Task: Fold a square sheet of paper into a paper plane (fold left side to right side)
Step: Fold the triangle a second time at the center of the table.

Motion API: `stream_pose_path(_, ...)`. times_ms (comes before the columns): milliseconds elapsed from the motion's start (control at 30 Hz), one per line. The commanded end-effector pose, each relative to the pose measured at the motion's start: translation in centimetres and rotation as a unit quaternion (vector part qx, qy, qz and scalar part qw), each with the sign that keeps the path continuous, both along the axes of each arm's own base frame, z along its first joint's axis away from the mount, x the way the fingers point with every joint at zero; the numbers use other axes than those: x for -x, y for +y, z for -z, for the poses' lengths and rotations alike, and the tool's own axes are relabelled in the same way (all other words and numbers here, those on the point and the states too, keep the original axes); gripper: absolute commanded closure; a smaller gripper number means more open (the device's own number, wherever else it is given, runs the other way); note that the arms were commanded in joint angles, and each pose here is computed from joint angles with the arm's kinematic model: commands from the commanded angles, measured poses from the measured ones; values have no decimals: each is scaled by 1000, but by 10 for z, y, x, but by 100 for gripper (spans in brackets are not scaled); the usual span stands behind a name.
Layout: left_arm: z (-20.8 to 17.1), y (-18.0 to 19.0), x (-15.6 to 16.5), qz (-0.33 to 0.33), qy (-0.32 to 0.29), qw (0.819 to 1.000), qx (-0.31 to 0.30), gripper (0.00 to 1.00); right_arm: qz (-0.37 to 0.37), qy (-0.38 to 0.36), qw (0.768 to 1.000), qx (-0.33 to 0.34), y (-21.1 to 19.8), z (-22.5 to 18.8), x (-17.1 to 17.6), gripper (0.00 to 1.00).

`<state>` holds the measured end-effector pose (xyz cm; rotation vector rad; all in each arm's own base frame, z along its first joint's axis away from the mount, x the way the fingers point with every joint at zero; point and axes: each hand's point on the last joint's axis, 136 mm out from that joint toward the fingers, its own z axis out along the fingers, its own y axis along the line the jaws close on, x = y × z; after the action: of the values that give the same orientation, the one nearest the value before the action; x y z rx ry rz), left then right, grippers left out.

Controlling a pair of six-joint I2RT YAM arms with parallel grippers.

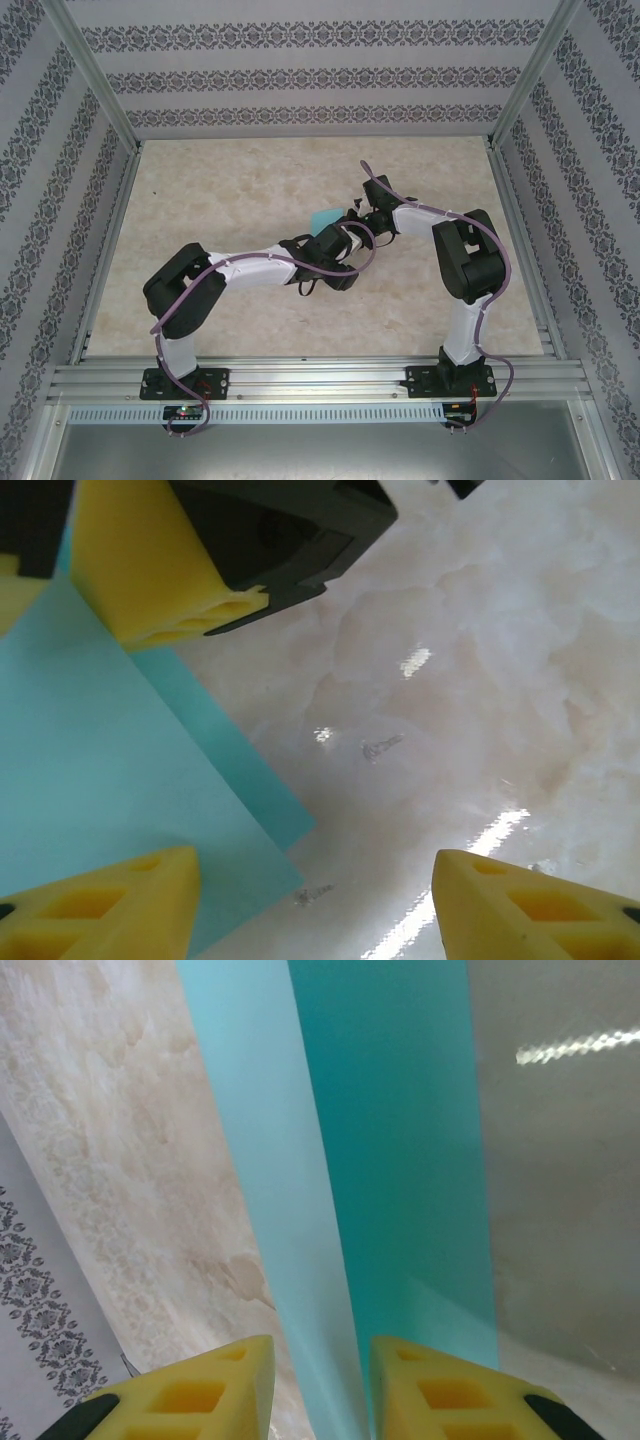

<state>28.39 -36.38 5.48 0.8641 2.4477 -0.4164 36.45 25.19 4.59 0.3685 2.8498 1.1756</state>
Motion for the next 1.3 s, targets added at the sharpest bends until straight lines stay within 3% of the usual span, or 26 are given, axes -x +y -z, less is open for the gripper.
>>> stream_pose_path(0,2,7,-7,-10,-27,999,-45,39,-1,0,1000,-9,3,-5,-4,69)
stream_pose_path(333,-3,8,-2,1,-25,999,-42,75,-5,-1,1000,0,3,-2,-4,69)
stream_pose_path(567,-7,6,0,8,-21,999,-35,94,-6,-3,1000,10,1,-3,-3,69)
stream_pose_path(800,-13,5,1,7,-5,1000,-14,100,-4,-25,1000,15,-9,-16,-6,66)
stream_pose_path(1033,-13,8,-1,1,19,1000,17,100,30,-66,997,9,-43,-41,-2,52)
stream_pose_path(1200,-18,12,-4,-6,27,999,35,100,44,-76,996,16,-69,-42,12,54)
stream_pose_path(1267,-21,15,-7,-9,28,999,40,100,38,-79,996,17,-71,-39,21,62)
